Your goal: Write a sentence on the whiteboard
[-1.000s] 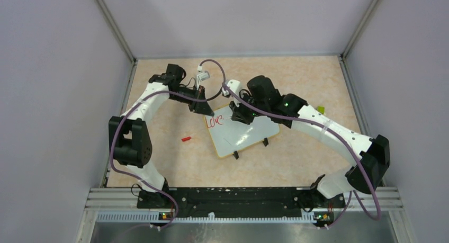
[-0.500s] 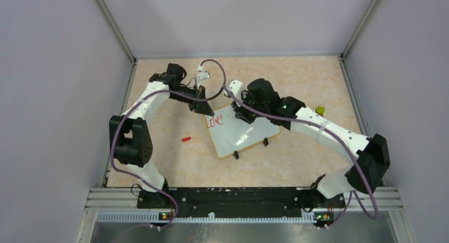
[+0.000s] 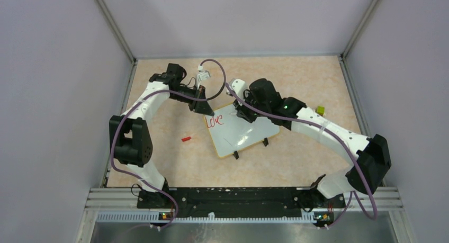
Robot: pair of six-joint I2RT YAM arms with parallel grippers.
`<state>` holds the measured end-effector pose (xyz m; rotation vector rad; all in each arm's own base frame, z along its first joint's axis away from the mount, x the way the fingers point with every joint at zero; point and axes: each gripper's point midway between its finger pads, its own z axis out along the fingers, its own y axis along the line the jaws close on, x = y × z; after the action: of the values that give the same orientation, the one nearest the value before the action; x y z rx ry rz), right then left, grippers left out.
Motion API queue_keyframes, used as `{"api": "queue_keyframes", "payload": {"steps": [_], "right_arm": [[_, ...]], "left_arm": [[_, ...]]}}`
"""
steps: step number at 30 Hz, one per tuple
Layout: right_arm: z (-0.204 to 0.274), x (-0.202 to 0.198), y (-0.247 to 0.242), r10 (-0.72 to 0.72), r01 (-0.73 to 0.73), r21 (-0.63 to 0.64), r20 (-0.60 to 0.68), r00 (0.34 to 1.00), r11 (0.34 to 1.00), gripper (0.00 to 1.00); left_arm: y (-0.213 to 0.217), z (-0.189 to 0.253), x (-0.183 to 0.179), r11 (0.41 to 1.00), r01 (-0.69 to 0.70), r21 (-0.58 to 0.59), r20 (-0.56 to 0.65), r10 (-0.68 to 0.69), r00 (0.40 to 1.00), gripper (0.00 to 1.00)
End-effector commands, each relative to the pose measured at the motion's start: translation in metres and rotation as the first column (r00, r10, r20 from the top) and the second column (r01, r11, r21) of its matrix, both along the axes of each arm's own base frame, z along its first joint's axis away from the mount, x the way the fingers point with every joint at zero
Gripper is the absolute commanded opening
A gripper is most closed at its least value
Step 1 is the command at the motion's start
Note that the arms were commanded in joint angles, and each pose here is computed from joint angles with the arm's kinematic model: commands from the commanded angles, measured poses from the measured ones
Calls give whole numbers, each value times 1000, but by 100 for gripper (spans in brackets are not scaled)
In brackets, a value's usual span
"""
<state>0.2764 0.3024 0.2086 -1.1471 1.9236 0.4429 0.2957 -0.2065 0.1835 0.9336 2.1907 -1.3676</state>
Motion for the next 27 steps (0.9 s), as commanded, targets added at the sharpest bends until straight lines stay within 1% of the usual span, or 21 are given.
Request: {"api": "queue_keyframes", "payload": {"steps": [1,13,20,27], "right_arm": [[38,8,6,-18,12,87,68,998,996,0],[33,16,7,-44,39,76,70,997,996,0],[29,12,16,-12,9,84,45,999,996,0],[22,6,20,14,-17,66,37,999,998,0]], "left_arm": [[-2,-6,-3,999,7,35,11,-7,1000,0],[-1,-7,-4,999,7,35,13,-8,1000,0],[-1,-6,-4,999,8,36,15,-8,1000,0],[-1,-7,-4,999,7,37,14,-8,1000,0]]}}
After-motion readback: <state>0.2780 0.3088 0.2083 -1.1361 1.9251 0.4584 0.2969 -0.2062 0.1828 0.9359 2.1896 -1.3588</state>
